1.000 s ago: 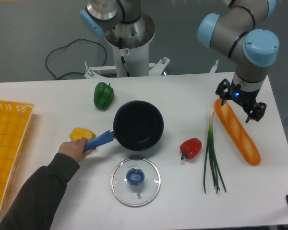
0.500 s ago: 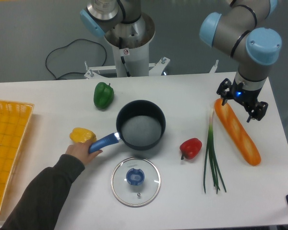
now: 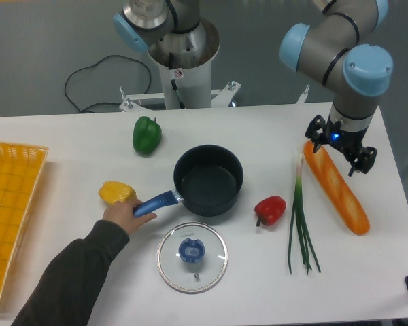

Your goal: Pick up the green onion

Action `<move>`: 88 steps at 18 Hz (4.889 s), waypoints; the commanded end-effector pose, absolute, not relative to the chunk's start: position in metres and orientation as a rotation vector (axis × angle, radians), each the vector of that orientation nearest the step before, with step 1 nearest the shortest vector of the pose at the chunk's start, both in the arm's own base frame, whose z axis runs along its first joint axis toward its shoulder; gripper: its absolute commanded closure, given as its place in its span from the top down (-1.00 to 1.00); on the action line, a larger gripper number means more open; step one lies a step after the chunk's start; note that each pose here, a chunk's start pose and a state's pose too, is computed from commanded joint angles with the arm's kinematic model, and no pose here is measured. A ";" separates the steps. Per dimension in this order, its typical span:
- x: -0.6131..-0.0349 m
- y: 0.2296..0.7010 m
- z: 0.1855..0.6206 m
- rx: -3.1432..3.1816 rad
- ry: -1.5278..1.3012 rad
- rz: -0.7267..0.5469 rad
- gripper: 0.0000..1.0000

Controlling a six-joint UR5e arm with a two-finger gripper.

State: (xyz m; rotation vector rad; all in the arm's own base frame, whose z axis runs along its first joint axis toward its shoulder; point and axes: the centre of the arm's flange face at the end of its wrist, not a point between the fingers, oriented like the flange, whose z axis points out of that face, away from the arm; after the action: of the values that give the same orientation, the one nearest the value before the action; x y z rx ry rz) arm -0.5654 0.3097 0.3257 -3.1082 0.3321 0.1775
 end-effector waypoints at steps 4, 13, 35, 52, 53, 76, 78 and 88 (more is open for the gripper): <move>-0.567 0.307 0.309 -3.130 0.091 0.136 1.00; -0.559 0.294 0.263 -3.137 -0.333 0.000 1.00; -0.512 0.304 0.213 -3.097 -0.314 -0.216 0.77; -0.523 0.298 0.189 -3.098 -0.319 -0.221 0.68; -0.523 0.299 0.187 -3.101 -0.317 -0.225 0.65; -0.527 0.296 0.181 -3.104 -0.327 -0.237 0.20; -0.527 0.296 0.181 -3.103 -0.327 -0.237 0.16; -0.527 0.297 0.181 -3.104 -0.327 -0.237 -0.08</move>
State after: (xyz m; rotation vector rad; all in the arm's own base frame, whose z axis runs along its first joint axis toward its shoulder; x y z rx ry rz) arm -0.5268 0.2967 0.1808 -3.1037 -0.3274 -0.2373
